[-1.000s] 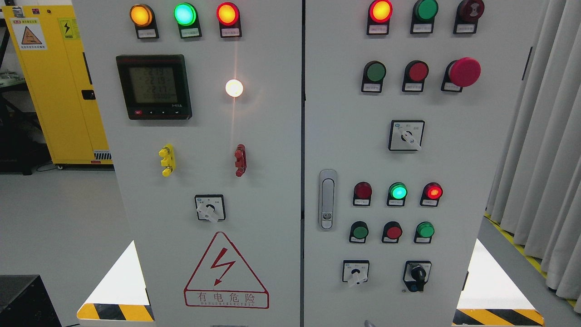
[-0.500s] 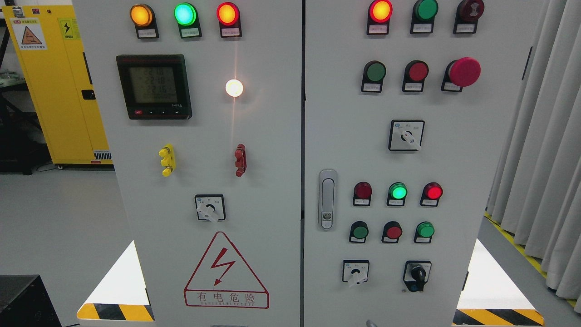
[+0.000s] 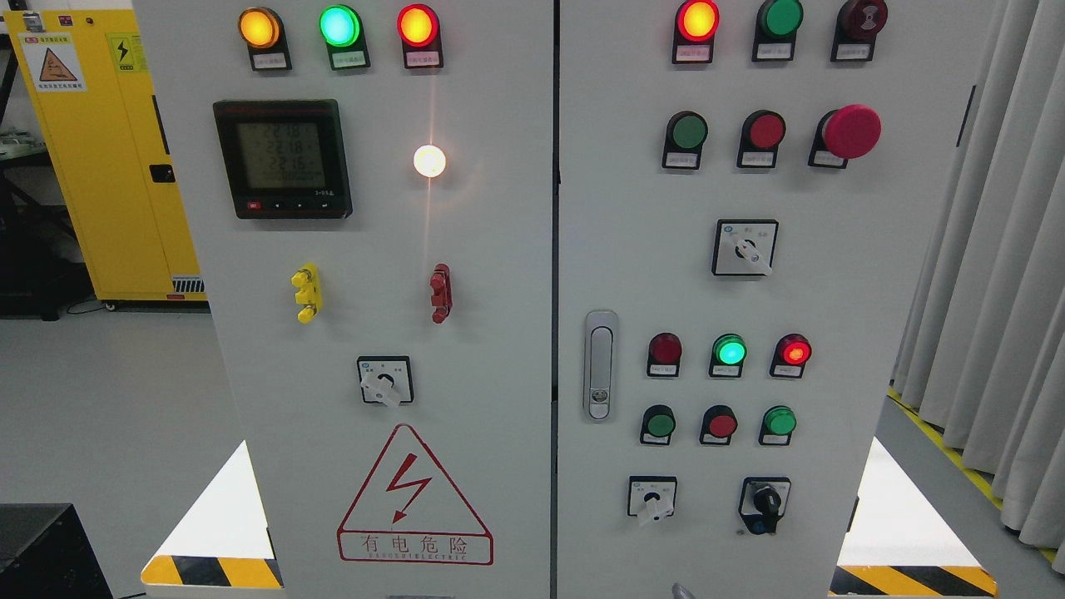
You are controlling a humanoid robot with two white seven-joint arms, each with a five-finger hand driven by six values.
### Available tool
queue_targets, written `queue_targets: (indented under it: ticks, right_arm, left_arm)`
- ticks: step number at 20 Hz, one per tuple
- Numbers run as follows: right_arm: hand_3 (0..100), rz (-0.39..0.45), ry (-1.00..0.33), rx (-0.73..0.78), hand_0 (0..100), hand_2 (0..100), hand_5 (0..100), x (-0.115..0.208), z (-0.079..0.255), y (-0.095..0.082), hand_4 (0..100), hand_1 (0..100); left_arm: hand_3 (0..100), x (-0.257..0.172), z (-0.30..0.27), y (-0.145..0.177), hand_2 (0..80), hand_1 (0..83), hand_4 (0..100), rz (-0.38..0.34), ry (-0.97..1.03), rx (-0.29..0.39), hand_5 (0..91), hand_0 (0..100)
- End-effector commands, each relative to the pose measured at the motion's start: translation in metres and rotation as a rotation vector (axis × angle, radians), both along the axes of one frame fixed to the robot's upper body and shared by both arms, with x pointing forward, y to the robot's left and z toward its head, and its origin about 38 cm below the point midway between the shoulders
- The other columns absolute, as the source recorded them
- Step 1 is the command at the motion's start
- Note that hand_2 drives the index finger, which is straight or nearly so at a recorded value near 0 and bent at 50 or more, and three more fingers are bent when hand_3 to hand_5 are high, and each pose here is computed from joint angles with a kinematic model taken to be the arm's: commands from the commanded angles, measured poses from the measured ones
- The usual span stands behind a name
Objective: Press green start button
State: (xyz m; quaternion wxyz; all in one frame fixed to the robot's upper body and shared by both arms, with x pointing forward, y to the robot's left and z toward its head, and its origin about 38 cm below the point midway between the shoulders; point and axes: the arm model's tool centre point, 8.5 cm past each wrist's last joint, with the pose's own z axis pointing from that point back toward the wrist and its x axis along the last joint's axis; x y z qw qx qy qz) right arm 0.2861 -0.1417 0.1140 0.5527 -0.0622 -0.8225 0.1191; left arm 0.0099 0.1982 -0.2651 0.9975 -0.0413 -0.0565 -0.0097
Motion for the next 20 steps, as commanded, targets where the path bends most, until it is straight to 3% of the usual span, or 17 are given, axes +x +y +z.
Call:
queue_targets:
  ticks: [1,5,9,20]
  right_arm:
    - [84,-0.053,-0.090,-0.207,51,0,97,0.000,0.011,-0.002,94,77]
    - [93,-0.129,-0.166,-0.385,54,0,100,0.002,0.021,-0.014,100,80]
    - [97,-0.195,-0.232,-0.668,55,0,100,0.003,0.026,-0.022,100,82]
    - [100,-0.269,-0.332,-0.854,67,0,100,0.030,0.054,-0.025,100,92]
  left_arm:
    - [0,0.000,0.000,0.000,0.0,55.6,0,0.000,0.000,0.000,0.0,12]
    - [0,0.000,0.000,-0.001,0.0,55.6,0,-0.001,0.000,-0.002,0.0,12]
    - [0,0.000,0.000,-0.001,0.0,55.6,0,-0.003,0.000,-0.002,0.0,12]
    - [0,0.000,0.000,-0.001,0.0,55.6,0,0.000,0.000,-0.002,0.0,12]
